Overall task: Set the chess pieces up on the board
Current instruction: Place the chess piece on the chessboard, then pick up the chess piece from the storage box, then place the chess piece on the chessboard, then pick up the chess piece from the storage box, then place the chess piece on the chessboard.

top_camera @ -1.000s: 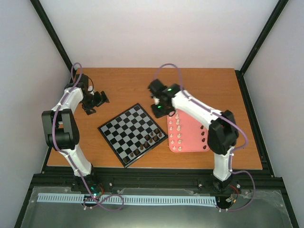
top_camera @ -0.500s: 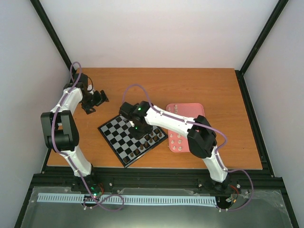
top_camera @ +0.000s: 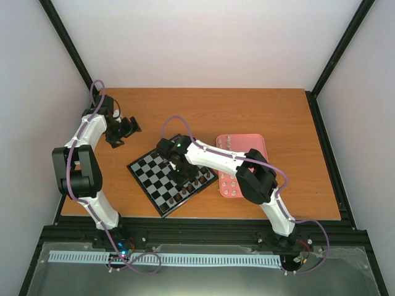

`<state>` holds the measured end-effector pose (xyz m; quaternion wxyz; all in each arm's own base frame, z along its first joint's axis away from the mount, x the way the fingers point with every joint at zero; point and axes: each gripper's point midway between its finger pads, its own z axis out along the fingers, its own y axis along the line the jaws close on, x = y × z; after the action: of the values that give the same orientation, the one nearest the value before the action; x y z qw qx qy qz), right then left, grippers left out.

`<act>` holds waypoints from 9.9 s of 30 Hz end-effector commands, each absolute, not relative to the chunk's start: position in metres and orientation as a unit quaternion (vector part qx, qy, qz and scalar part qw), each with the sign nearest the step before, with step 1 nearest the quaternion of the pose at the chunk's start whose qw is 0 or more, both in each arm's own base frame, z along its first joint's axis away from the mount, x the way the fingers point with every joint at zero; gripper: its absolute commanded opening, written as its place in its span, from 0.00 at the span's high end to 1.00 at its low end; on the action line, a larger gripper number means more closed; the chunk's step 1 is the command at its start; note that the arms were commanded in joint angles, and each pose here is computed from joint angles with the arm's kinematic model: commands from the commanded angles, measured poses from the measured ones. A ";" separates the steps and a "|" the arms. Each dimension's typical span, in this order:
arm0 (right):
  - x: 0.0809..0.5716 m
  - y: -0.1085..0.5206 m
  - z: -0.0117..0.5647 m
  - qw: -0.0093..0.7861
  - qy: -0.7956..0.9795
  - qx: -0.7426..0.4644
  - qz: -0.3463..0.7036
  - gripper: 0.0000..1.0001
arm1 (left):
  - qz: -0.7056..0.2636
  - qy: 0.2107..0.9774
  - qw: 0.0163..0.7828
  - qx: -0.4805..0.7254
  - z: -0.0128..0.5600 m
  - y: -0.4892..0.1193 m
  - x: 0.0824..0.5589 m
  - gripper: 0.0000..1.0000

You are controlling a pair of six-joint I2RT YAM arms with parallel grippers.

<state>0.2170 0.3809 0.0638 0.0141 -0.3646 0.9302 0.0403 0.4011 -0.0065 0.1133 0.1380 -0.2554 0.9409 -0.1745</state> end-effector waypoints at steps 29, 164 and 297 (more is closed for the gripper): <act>0.212 0.374 0.046 -0.012 0.928 -0.371 0.016 0.91 | -0.180 0.939 0.156 -0.248 0.123 -0.009 0.404 0.00; 0.202 0.402 0.081 -0.009 0.924 -0.377 0.066 0.95 | -0.149 0.941 0.135 -0.273 0.111 -0.003 0.397 0.00; 0.309 0.199 0.126 0.082 0.989 -0.112 0.049 0.97 | -0.154 0.944 0.125 -0.262 0.104 -0.003 0.404 0.00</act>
<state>0.3253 0.1215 0.0995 0.0707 -0.0483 0.9962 0.0152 0.3999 -0.0044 0.0928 0.1092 -0.2724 0.9428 -0.1581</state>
